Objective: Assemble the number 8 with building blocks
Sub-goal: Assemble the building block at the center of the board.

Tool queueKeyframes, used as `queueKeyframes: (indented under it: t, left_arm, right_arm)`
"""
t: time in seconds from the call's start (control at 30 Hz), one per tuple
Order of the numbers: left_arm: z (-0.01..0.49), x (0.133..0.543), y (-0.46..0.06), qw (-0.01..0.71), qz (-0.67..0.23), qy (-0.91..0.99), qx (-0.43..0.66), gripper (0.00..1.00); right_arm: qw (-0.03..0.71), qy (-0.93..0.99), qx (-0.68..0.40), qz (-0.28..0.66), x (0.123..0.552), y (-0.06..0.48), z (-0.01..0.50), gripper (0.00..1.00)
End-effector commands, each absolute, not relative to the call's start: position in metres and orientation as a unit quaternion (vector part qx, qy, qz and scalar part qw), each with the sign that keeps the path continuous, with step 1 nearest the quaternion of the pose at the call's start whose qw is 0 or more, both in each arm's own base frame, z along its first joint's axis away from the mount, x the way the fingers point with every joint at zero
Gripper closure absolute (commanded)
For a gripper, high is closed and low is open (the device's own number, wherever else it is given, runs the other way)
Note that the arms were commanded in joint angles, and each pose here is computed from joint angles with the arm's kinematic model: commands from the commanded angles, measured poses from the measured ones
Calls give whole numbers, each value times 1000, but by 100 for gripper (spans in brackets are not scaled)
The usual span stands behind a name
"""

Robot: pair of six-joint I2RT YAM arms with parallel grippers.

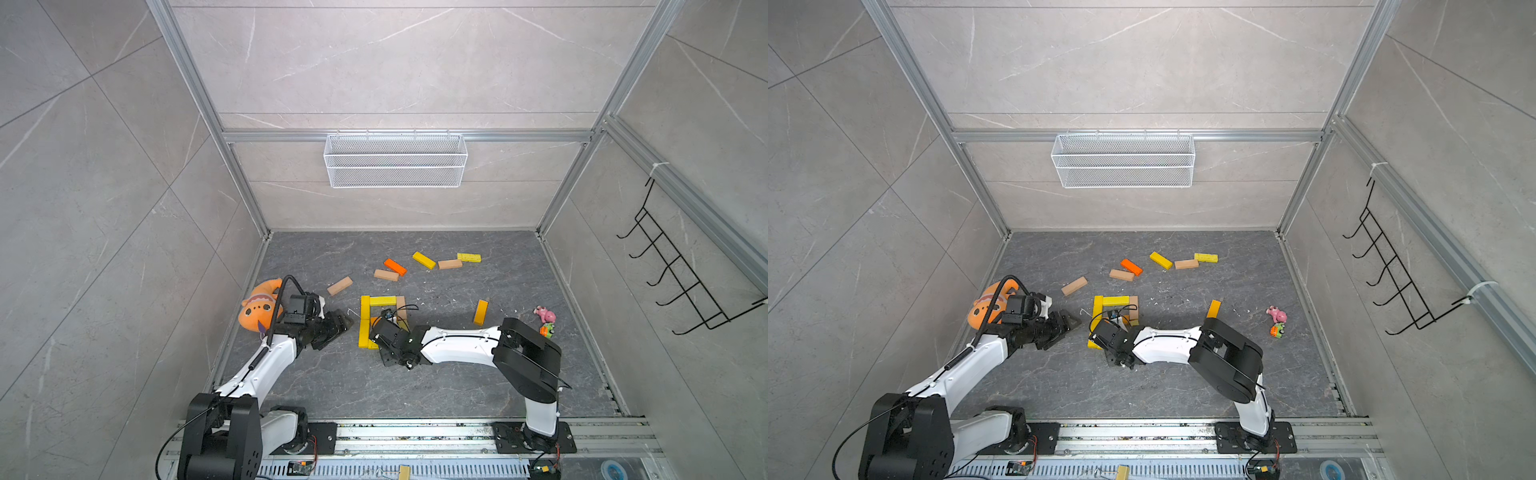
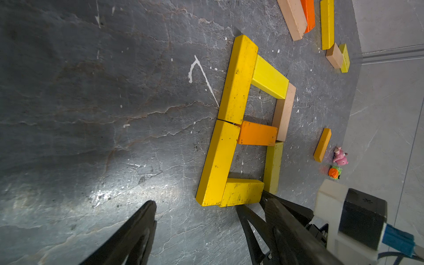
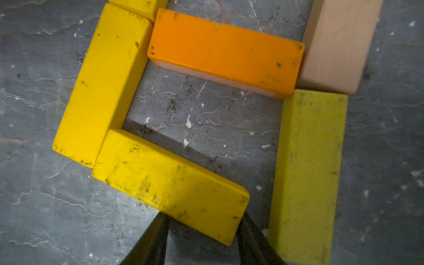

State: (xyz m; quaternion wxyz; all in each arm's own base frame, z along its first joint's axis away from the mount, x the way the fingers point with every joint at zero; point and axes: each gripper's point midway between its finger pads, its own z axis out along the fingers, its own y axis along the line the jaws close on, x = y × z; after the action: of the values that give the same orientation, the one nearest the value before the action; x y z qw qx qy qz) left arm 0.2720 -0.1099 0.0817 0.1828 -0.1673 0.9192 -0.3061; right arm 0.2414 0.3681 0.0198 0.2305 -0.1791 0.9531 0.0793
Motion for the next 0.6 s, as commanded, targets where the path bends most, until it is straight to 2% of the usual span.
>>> queueKeyframes:
  t: [0.0,0.4,0.57]
  left_arm:
    - [84,273,-115,182,-319,916,-161,22]
    - [79,273,-117,177,-320,917,-162,22]
    - [79,274,-118,177,-319,917,-160,22]
  right_arm:
    - [236,955,-164,75,248,368,19,49]
    - [236,955,-162,79,252,369,20,53]
    - [230,956,-162,86,250,372,18,46]
